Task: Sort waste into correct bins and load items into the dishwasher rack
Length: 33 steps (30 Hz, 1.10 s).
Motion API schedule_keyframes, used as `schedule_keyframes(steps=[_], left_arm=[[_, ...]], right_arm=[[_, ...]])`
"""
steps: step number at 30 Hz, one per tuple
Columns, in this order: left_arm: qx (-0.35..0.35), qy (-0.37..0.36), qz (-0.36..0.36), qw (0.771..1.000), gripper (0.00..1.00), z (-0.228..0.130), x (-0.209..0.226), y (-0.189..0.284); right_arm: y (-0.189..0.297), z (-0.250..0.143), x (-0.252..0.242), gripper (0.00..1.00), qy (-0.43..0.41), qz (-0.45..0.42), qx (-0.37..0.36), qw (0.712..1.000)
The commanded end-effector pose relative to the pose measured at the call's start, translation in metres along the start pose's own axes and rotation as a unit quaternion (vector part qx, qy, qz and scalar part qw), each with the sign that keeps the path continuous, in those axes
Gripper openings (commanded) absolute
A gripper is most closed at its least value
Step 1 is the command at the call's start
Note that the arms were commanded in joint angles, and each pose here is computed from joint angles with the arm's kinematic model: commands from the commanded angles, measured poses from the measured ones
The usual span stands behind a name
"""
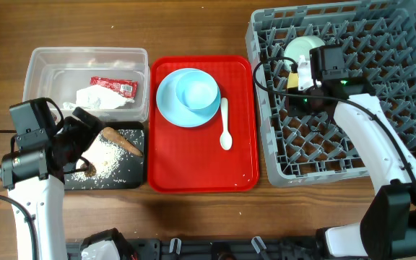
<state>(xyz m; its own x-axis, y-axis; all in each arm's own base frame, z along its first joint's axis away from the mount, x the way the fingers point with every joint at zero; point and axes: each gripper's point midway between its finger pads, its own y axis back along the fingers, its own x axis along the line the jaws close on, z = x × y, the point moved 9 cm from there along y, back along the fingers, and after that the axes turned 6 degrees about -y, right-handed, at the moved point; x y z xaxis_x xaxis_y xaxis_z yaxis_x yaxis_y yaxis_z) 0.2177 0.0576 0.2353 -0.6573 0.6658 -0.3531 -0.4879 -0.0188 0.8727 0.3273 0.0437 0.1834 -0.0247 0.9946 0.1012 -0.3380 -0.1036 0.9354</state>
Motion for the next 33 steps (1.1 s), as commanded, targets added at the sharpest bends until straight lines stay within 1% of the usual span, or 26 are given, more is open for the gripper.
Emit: schedule_keyframes(steps=[1,5,11,17,19,24,26,28,29,30,31,32,33], left_arm=[[-0.001,0.002,-0.003,1.0,1.0,0.0,0.0,0.001],[-0.001,0.002,-0.003,1.0,1.0,0.0,0.0,0.001],[-0.001,0.002,-0.003,1.0,1.0,0.0,0.0,0.001],[-0.001,0.002,-0.003,1.0,1.0,0.0,0.0,0.001],[-0.001,0.002,-0.003,1.0,1.0,0.0,0.0,0.001],[-0.001,0.002,-0.003,1.0,1.0,0.0,0.0,0.001],[-0.001,0.002,-0.003,1.0,1.0,0.0,0.0,0.001],[-0.001,0.002,-0.003,1.0,1.0,0.0,0.0,0.001],[-0.001,0.002,-0.003,1.0,1.0,0.0,0.0,0.001],[-0.001,0.002,-0.003,1.0,1.0,0.0,0.0,0.001],[-0.001,0.002,-0.003,1.0,1.0,0.0,0.0,0.001],[-0.001,0.002,-0.003,1.0,1.0,0.0,0.0,0.001],[-0.001,0.002,-0.003,1.0,1.0,0.0,0.0,0.001]], right_arm=[[0.021,0.001,-0.017,0.4,-0.034,-0.1,-0.041,0.994],[0.042,0.002,-0.018,0.4,-0.051,-0.103,-0.075,0.991],[0.045,0.0,-0.017,0.44,-0.049,-0.102,-0.074,0.991],[0.048,0.011,-0.033,0.45,-0.086,-0.104,-0.108,0.985],[0.05,0.014,-0.038,0.44,-0.086,-0.105,-0.118,0.984],[0.055,0.027,-0.046,0.43,-0.057,0.02,-0.15,0.987],[0.05,0.027,-0.053,0.43,-0.053,0.013,-0.144,0.988],[0.039,0.027,-0.056,0.35,-0.027,0.008,-0.128,0.991],[0.033,0.027,-0.057,0.26,-0.025,0.008,-0.121,0.992],[0.029,0.028,-0.057,0.21,-0.023,0.01,-0.116,0.993],[0.025,0.028,-0.057,0.06,-0.015,0.011,-0.114,0.993],[0.026,0.03,-0.057,0.04,-0.015,0.01,-0.118,0.993],[0.034,0.033,-0.056,0.04,-0.013,0.01,-0.137,0.99]])
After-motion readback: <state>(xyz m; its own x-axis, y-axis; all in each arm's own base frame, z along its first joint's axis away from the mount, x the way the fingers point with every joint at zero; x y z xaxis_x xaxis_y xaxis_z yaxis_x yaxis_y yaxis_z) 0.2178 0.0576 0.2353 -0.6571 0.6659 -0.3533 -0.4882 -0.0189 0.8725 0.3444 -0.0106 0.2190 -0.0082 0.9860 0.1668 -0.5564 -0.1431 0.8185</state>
